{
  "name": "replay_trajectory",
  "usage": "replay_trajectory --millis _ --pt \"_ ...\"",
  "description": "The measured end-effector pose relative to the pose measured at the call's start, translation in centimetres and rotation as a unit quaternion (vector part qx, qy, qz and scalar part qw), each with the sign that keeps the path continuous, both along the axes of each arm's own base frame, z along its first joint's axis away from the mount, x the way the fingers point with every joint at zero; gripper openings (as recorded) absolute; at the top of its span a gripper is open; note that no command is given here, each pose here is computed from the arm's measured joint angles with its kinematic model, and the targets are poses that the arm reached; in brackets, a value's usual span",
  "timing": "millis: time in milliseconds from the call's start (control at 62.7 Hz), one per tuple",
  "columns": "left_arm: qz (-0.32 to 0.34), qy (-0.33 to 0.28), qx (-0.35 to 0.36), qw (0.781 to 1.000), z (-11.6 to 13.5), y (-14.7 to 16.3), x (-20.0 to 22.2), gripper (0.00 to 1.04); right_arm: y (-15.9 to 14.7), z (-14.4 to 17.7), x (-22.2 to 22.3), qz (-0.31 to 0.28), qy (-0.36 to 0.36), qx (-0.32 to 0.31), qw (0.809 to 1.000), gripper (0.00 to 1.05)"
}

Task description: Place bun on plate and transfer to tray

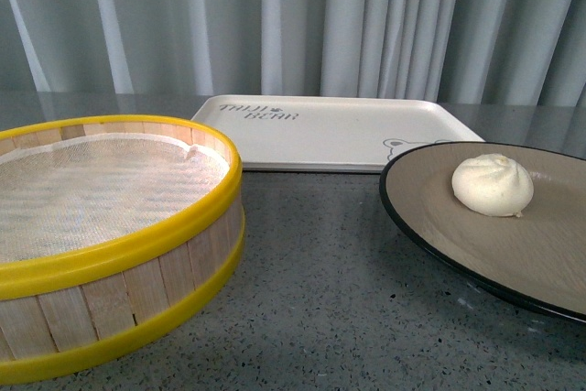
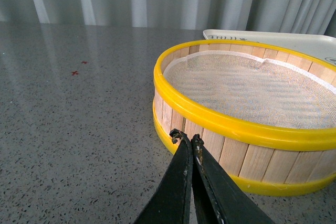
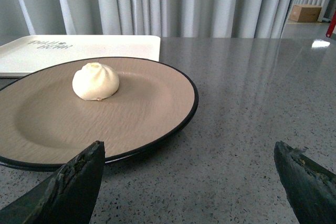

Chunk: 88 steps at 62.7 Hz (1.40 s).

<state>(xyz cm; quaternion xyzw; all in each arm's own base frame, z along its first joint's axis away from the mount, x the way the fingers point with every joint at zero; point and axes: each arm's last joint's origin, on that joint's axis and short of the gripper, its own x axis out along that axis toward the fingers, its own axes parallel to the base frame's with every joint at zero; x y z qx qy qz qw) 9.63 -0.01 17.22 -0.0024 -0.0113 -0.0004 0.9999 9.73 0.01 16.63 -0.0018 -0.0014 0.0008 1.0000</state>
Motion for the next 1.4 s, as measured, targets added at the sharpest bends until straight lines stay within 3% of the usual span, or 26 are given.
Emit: replay_trajectory --millis 542,924,1036,1211,1355,1403 --pt "0.0 0.0 0.0 1.0 0.0 0.0 0.0 1.0 0.0 0.0 0.0 0.0 0.0 0.0 1.0 0.96" --pt "0.0 0.0 0.0 1.0 0.0 0.0 0.0 0.98 0.0 0.0 0.0 0.0 0.0 0.0 1.0 0.96" --pt "0.0 0.0 0.0 1.0 0.0 0.0 0.0 0.98 0.0 0.0 0.5 -0.003 0.026 -0.029 0.999 0.96" --pt "0.0 0.0 0.0 1.0 0.0 0.0 0.0 0.98 0.1 2.1 2.1 0.016 -0.002 -0.04 0.999 0.96" --pt "0.0 0.0 0.0 1.0 0.0 0.0 0.0 0.98 -0.9 4.0 4.4 0.024 0.001 0.011 1.0 0.96" --pt "0.0 0.0 0.0 1.0 0.0 0.0 0.0 0.98 -1.3 4.2 5.3 0.03 0.029 0.06 0.997 0.96"
